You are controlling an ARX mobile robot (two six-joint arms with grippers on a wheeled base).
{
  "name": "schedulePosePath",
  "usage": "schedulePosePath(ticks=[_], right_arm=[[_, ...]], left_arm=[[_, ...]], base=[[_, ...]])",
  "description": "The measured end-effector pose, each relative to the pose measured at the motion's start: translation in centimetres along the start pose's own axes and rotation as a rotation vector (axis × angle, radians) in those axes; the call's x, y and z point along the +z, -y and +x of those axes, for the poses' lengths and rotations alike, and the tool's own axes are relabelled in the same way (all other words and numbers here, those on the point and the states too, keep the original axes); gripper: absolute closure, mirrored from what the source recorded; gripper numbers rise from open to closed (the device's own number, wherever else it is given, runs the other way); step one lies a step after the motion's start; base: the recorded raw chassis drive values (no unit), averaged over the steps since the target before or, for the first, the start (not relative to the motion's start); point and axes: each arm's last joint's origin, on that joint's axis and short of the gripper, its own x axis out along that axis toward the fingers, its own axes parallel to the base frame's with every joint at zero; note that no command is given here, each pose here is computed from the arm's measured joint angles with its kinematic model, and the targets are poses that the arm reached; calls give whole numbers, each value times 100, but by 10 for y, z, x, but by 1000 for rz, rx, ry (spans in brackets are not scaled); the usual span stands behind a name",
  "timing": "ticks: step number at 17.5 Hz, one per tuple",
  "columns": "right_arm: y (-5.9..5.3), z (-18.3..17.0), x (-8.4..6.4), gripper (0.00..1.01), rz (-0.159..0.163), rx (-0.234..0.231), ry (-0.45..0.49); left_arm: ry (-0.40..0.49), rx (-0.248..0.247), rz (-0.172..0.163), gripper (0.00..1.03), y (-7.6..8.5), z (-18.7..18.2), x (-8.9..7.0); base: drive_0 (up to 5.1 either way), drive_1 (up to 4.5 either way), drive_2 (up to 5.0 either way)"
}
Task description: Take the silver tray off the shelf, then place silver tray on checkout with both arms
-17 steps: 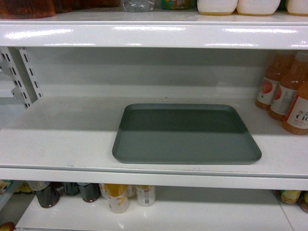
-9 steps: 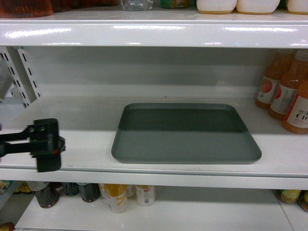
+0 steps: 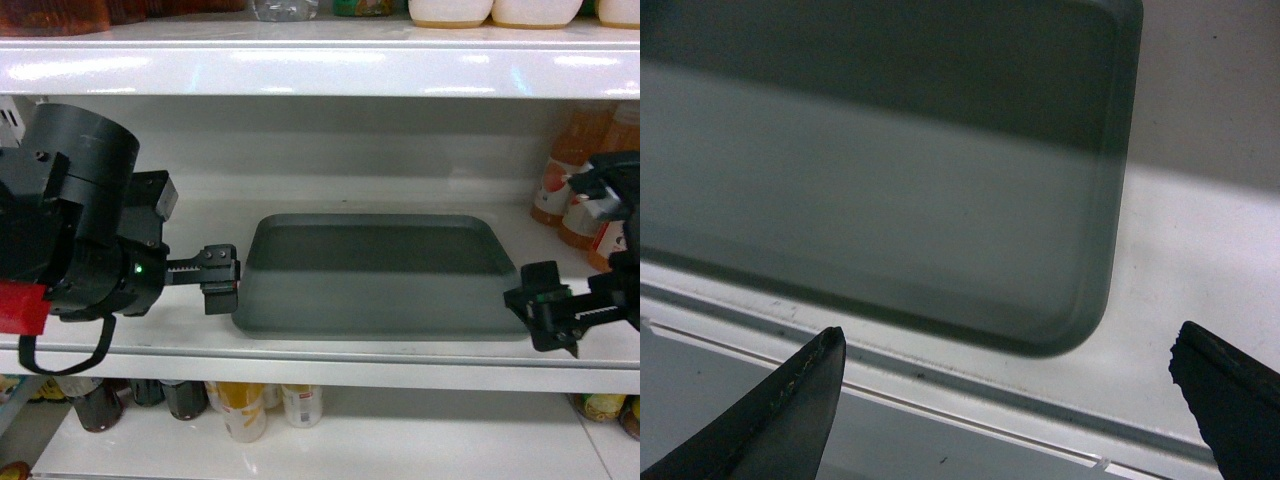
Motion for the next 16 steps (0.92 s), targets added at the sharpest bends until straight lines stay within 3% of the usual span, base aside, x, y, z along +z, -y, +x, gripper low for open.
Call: schedulePosePath(ticks=[6, 9, 12, 15, 16], right_arm=[[3, 54, 16, 3, 10, -59, -54], [7, 78, 19, 3, 14, -110, -99], [10, 96, 20, 3, 35, -116, -171], [13, 108, 29, 26, 55, -124, -220], [14, 111, 32, 35, 64, -132, -235]], left_arm=[[-38, -6, 2, 5, 10, 33, 10], [-96, -10, 12, 5, 17, 48, 12], [-138, -18, 12, 5, 22, 58, 16], [-168, -4, 16, 6, 24, 63, 22], [-178, -2, 8, 14, 25, 65, 23]], base=[[0, 0, 0], [0, 0, 0], [0, 0, 0], [0, 0, 0], [0, 0, 0]])
